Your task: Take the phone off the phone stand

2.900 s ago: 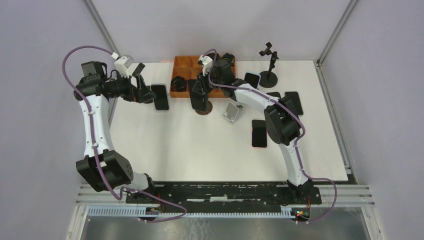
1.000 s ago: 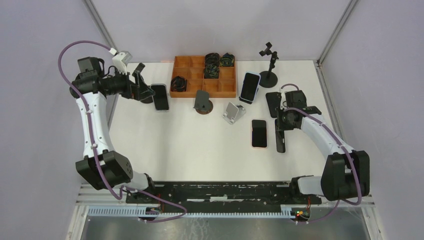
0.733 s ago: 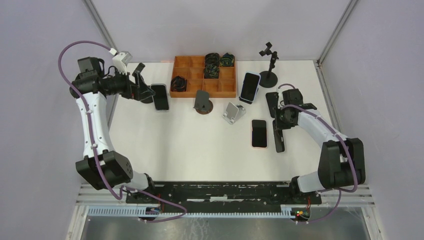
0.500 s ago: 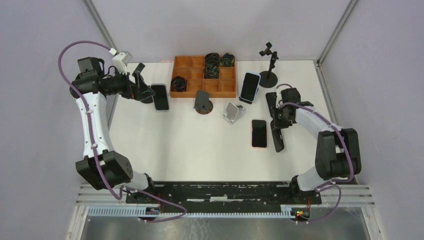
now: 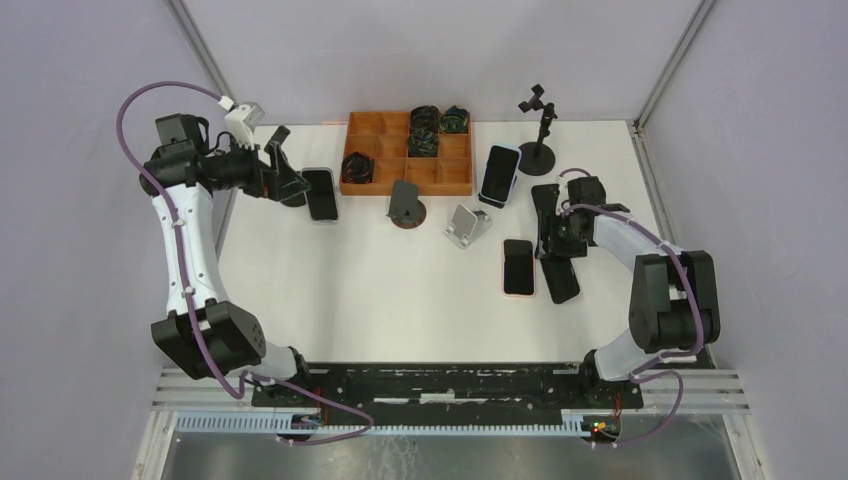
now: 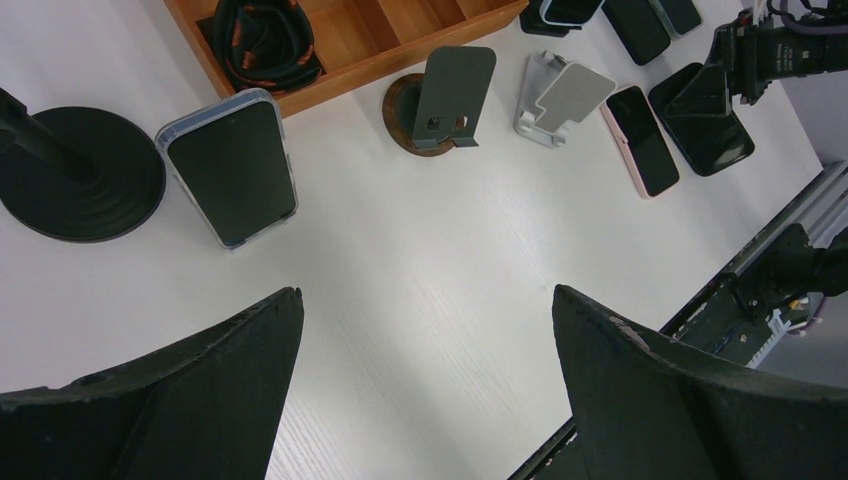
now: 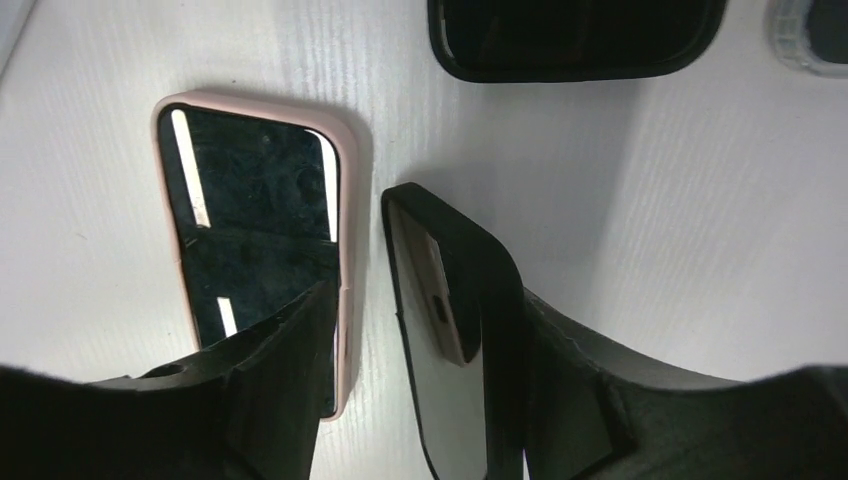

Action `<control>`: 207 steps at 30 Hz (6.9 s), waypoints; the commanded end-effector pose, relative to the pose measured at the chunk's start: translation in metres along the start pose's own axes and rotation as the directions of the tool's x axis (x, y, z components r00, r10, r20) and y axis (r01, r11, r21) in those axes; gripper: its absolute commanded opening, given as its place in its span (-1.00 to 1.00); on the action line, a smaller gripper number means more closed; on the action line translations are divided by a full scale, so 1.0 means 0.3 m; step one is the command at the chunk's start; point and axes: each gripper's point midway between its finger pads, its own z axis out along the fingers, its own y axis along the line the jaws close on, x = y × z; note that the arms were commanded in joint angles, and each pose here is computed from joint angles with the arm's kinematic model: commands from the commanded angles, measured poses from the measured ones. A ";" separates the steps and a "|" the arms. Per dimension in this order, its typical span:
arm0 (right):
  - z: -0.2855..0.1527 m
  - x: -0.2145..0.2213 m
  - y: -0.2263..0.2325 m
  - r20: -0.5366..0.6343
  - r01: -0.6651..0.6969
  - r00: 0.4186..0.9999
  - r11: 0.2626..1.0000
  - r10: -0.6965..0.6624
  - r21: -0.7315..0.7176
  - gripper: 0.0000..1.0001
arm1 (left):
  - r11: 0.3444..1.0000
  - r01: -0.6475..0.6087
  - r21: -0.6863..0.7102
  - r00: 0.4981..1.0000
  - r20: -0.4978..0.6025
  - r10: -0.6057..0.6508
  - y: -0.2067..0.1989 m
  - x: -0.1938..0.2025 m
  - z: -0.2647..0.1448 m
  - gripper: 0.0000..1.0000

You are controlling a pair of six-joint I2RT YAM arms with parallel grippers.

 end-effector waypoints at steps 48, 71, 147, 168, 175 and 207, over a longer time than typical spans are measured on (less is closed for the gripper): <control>-0.149 -0.767 0.367 0.602 0.346 0.789 0.899 -0.124 -0.268 0.91 | 0.998 -0.007 0.058 1.000 0.016 0.006 -0.054 -0.036 -0.027 1.00; -0.201 -0.820 0.458 0.719 0.455 0.683 0.846 -0.130 -0.278 -0.62 | 0.998 -0.002 0.063 1.000 0.004 0.001 -0.050 -0.025 -0.022 1.00; -0.189 -0.093 -0.315 -0.026 0.166 0.983 0.828 -0.180 0.535 -1.00 | 0.995 -0.025 0.096 1.000 -0.007 0.025 -0.011 -0.042 0.008 1.00; -0.131 -0.081 -0.395 0.027 0.091 0.991 0.820 -0.128 0.565 -0.80 | 0.996 -0.020 0.091 1.000 -0.009 0.021 0.000 -0.044 0.011 1.00; -0.157 -0.111 -0.428 0.082 0.029 0.992 0.816 -0.094 0.577 -0.25 | 0.995 -0.008 0.095 1.000 -0.011 0.009 0.000 -0.040 0.015 1.00; -0.084 -0.096 -0.529 0.065 -0.050 0.998 0.779 0.012 0.625 0.49 | 0.997 -0.020 0.079 1.000 -0.008 0.021 -0.001 -0.039 0.010 1.00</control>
